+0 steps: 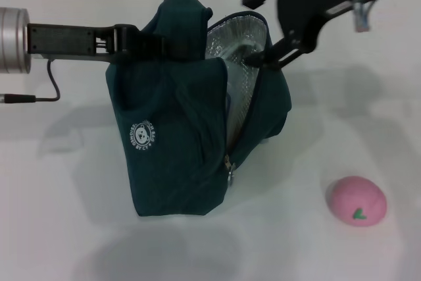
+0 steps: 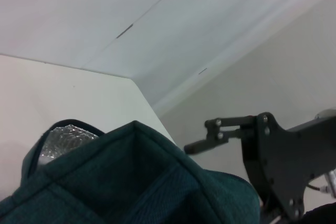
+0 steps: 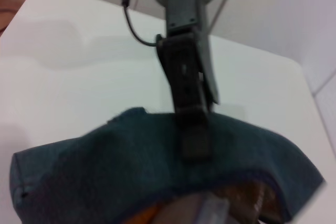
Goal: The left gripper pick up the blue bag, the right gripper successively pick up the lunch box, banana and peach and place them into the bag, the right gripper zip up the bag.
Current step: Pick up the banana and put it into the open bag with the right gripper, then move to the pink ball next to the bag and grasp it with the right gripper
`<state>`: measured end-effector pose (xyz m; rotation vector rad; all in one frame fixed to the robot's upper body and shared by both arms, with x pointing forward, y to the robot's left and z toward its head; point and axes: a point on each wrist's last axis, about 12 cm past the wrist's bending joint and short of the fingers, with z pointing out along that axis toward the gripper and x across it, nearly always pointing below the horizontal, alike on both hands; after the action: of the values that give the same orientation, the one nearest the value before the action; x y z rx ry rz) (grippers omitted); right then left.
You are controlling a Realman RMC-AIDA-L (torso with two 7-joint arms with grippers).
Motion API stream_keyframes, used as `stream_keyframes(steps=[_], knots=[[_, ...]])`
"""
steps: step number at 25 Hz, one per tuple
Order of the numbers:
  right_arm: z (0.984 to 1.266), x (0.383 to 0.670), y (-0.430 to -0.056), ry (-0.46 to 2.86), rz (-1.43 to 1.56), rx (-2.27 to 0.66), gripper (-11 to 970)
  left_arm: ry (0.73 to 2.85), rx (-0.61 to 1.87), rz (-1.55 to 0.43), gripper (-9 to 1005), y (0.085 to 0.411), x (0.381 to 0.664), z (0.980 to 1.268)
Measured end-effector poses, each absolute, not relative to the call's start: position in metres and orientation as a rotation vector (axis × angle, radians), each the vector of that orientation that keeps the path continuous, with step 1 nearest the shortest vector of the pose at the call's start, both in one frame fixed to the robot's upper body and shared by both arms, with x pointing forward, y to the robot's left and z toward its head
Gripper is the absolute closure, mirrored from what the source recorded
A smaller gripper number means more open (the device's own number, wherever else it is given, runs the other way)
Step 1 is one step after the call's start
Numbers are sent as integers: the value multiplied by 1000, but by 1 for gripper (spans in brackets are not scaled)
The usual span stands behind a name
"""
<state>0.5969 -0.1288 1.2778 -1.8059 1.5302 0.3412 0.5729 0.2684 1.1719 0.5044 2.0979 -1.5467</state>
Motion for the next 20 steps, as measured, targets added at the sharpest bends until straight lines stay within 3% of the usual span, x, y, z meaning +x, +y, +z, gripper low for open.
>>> stream_keyframes(steps=[5,9,20], knots=[[1272,588,-179,1718,511,-1603,101,2100,504,-1550,931,269,572,1172],[1259,577,-208,1894,640,-1507,105,2105,504,-1552,931,268,572,1171],[1229,576,-207,2437,634,-1463,108,2111,502,-1553,930,268,572,1171]])
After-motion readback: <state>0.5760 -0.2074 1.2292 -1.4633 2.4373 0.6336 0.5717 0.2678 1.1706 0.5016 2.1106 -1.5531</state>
